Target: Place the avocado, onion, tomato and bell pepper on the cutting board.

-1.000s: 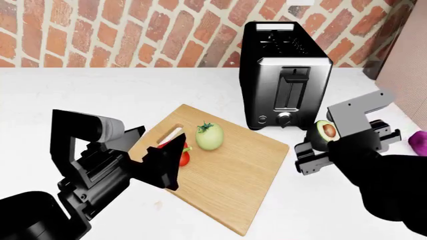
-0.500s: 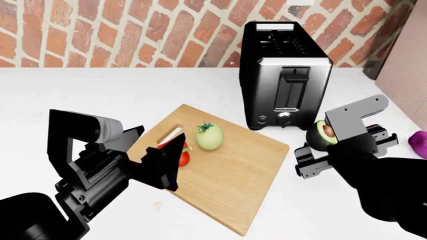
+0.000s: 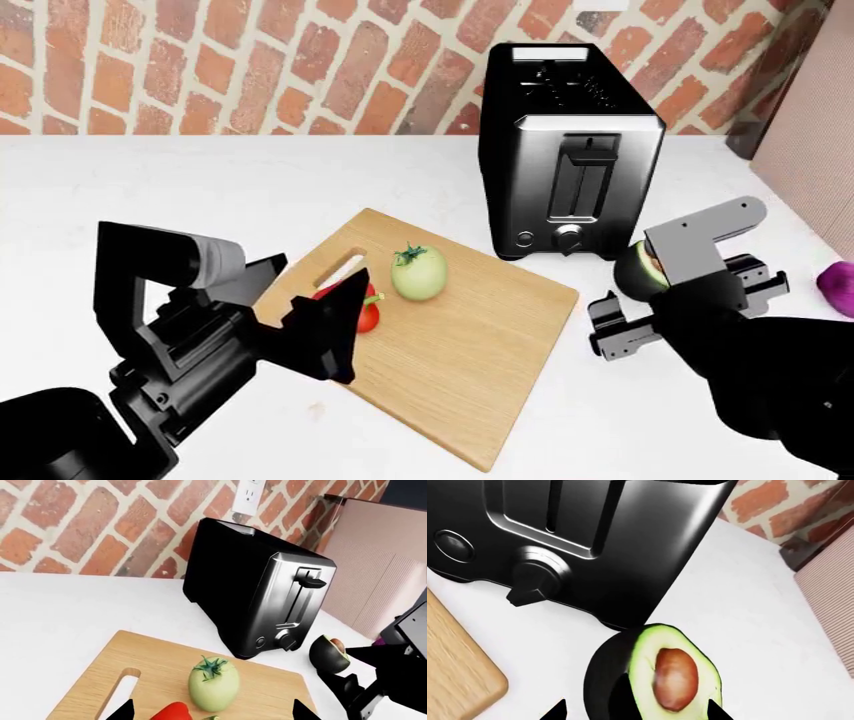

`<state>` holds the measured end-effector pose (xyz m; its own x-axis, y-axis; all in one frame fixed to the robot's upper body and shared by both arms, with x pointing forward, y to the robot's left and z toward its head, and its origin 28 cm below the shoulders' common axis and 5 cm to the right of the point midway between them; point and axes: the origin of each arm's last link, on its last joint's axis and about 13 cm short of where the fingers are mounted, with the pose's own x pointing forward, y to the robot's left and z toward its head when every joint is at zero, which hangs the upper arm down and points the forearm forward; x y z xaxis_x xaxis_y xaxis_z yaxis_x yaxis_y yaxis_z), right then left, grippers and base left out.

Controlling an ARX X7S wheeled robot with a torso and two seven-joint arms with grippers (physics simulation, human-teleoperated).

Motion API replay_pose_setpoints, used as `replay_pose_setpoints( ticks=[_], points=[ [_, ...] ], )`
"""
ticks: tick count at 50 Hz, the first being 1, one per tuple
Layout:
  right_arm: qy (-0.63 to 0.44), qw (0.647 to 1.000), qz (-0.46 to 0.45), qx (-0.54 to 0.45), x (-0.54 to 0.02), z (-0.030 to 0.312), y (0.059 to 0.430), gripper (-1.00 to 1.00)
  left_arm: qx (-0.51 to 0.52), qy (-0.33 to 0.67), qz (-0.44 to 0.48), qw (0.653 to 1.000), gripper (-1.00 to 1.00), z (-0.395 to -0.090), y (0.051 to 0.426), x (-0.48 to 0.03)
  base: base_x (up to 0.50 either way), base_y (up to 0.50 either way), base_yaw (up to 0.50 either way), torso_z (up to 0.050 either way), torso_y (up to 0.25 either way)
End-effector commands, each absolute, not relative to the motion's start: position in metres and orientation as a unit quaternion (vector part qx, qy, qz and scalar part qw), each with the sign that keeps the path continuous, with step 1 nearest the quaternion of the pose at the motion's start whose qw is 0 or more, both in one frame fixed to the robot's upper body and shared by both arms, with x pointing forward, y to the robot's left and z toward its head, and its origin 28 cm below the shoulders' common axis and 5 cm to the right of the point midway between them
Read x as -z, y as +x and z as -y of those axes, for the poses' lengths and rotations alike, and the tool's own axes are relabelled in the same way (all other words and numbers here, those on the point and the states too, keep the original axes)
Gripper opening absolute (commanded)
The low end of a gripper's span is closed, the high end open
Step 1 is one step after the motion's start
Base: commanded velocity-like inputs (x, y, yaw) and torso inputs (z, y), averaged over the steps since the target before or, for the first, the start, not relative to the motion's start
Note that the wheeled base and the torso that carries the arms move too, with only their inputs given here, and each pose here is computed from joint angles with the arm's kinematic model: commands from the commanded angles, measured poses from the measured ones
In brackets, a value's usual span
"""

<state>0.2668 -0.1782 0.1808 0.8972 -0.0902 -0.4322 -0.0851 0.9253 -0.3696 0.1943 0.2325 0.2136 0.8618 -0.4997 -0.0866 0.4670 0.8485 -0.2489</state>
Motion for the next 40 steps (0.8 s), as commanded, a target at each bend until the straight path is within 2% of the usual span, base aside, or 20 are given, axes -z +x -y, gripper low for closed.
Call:
replay_pose_setpoints(
  ticks=[1, 13, 14, 40],
  points=[
    [-0.189, 0.954, -0.233, -0.003, -0.177, 0.178, 0.268, 1.00, 0.252, -0.111, -0.075, 0.958, 1.00, -0.232, 0.194, -0.214, 0.00, 0.00, 0.00, 0.000, 0.000],
    [-0.189, 0.953, -0.237, -0.002, -0.175, 0.179, 0.271, 1.00, 0.250, -0.113, -0.076, 0.959, 1.00, -0.232, 0.196, -0.212, 0.00, 0.00, 0.00, 0.000, 0.000],
    [-0.191, 0.959, -0.210, -0.006, -0.180, 0.177, 0.268, -1.00, 0.249, -0.112, -0.076, 0.959, 1.00, -0.232, 0.197, -0.212, 0.00, 0.00, 0.00, 0.000, 0.000],
    [-0.192, 0.975, -0.114, -0.007, -0.221, 0.169, 0.240, -1.00, 0.247, -0.113, -0.070, 0.960, 1.00, -0.233, 0.195, -0.212, 0.00, 0.00, 0.00, 0.000, 0.000]
  ],
)
